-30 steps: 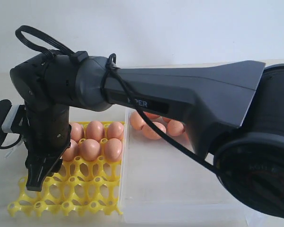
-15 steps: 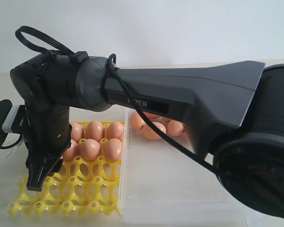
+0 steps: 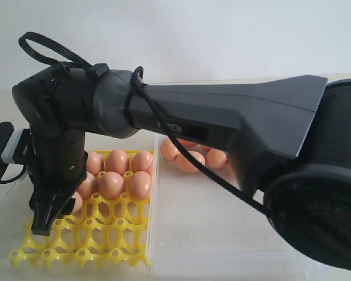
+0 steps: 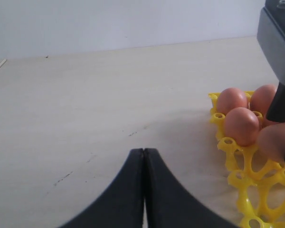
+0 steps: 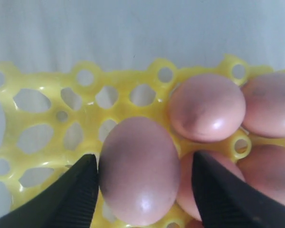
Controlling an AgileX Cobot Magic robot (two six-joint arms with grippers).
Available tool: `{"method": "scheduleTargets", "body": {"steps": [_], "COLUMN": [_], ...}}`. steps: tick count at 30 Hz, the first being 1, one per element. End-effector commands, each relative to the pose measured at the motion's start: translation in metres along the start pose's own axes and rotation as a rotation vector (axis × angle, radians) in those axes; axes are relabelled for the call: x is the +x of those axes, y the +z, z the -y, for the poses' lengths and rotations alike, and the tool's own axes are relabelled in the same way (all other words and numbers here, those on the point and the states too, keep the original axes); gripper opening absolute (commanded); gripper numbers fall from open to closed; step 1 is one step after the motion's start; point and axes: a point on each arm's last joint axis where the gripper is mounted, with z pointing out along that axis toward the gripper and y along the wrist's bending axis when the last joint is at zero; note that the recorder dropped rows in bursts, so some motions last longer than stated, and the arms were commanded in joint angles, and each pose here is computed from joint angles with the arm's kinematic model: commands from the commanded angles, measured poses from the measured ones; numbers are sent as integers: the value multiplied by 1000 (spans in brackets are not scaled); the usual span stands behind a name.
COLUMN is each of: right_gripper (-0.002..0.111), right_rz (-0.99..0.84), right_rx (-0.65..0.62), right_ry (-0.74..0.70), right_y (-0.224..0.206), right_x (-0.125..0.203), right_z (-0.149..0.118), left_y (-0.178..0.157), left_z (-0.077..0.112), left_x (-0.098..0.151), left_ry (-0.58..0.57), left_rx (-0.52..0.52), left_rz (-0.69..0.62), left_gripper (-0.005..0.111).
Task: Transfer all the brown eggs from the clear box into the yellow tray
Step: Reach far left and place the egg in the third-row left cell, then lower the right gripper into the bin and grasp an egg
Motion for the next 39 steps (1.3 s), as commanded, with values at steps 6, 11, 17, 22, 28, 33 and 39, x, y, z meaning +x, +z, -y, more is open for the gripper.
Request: {"method": "scheduleTargets", "body": {"steps": [6,11,17,22,28,33,39], "right_gripper": [51,27,0,0,4,26,57], "right_rz": [51,66,35,-24,-114,-233,-214], "right_rx": [41,45,100,287,343,258,209], "right_ry": [-8,-1,29,420,667,285,-23], "right_y": [-5,-5,-31,-98,-131,-108,-65], "right_x": [-6,-7,-4,28,86,131,163], "right_z": [4,4,11,49,79,72,57], "left_y": [0,0,0,0,0,0,0], "left_z": [0,0,0,0,0,0,0], "left_x": [-1,-1,-1,-1,-1,-1,-1], "left_ry": [5,5,5,5,5,5,5], "left_rx": [-4,-4,-4,-4,-4,-4,-4], "left_rz": [1,1,1,1,1,1,1], "left_gripper": [0,0,0,0,0,0,0]}}
